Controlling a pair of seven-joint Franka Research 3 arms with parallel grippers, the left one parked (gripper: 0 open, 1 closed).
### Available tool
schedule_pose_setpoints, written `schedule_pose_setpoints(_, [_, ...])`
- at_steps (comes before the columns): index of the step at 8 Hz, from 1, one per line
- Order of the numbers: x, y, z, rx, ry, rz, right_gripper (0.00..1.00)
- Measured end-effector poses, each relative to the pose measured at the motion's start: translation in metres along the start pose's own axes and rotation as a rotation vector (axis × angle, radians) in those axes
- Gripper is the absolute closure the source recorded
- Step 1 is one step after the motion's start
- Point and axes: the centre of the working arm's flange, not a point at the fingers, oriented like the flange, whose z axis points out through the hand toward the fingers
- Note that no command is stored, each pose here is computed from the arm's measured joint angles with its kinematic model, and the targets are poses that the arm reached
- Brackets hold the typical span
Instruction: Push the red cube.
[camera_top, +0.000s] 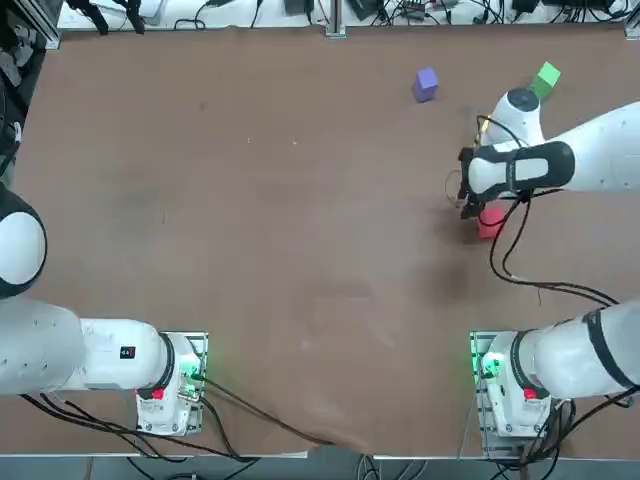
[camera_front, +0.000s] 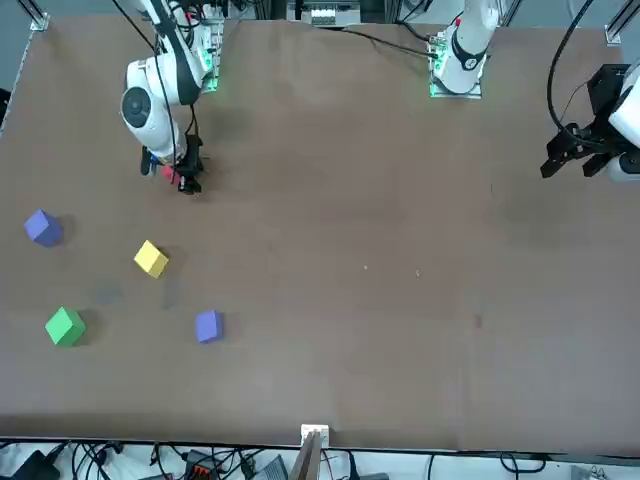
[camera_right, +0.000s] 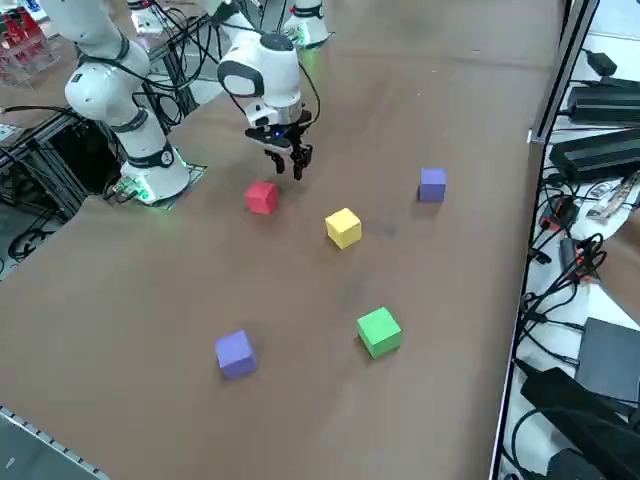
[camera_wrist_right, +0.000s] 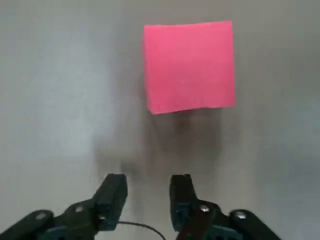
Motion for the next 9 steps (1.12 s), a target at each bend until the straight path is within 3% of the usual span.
schedule_pose_setpoints(9, [0.011,0.007,0.028,-0.050,0.014,0.024,0.50])
